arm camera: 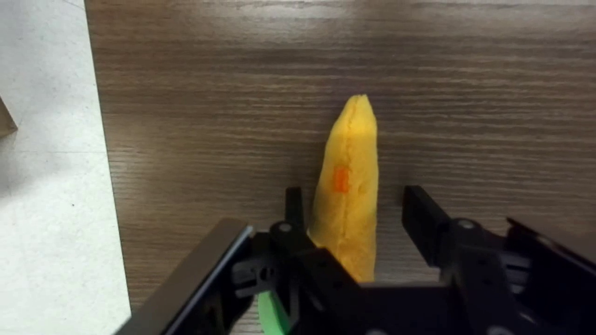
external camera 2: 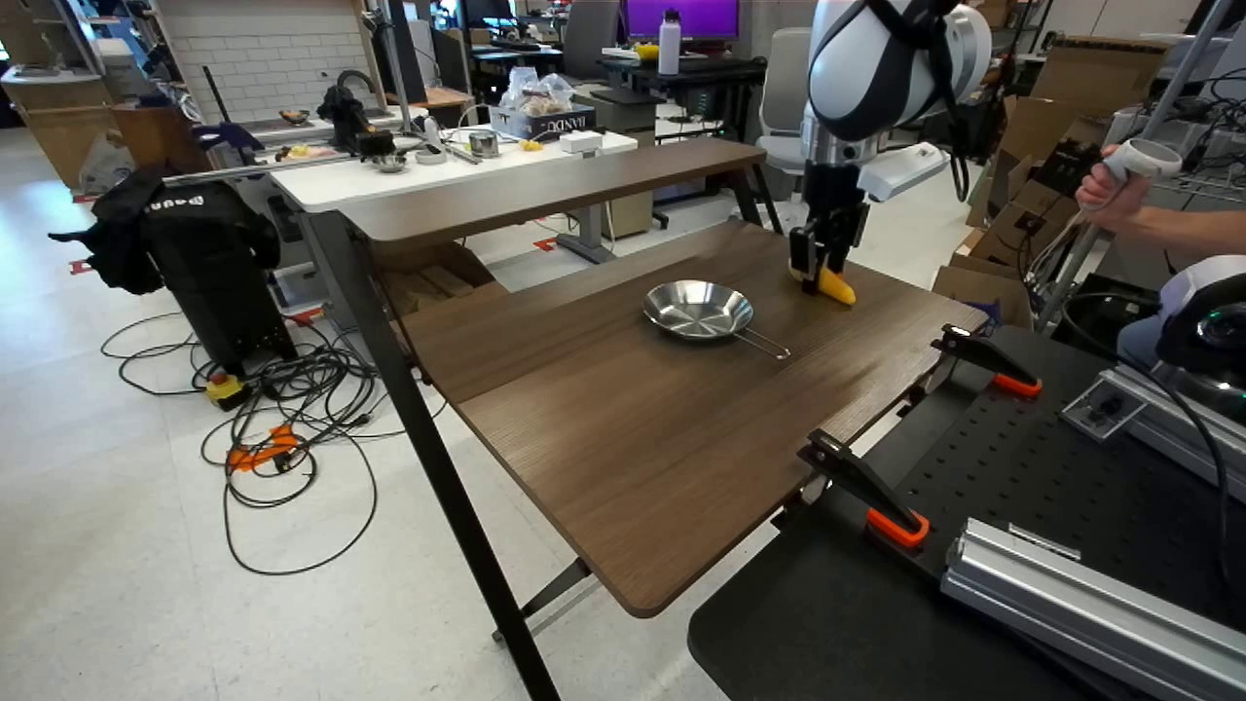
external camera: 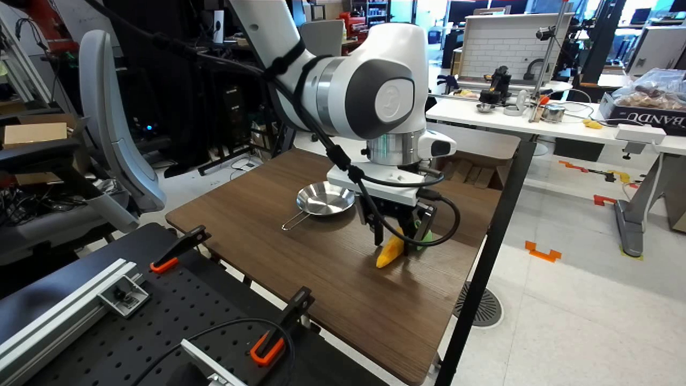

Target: Put the carrot plushie on the pan

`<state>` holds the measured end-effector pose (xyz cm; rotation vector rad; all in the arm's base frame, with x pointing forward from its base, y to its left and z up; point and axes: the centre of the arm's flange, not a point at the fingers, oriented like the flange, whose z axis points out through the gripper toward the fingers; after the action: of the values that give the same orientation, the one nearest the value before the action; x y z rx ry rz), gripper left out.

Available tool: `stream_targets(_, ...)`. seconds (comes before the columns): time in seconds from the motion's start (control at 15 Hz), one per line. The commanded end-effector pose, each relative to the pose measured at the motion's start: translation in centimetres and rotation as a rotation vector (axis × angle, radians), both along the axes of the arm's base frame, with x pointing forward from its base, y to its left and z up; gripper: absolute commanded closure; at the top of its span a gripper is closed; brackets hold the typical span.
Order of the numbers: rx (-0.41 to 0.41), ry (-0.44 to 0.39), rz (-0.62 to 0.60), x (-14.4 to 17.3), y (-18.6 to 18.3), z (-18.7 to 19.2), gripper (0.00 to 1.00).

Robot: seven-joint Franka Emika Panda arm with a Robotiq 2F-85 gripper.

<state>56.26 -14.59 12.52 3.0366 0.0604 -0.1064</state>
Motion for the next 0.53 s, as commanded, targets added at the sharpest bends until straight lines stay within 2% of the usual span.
stream_targets(0.0, -0.005, -0.01, 0.02, 0.5, -0.6, -0.4, 0.73)
stream_targets(0.2, -0.008, -0.014, 0.026, 0.3, -0.4, 0.4, 0.95)
stream_targets(0.27, -0.01, -0.018, 0.027, 0.3, -0.2, 0.9, 0.99)
stream_targets(0.47, -0.017, -0.03, 0.04, 0.3, 0.3, 2.2, 0.97)
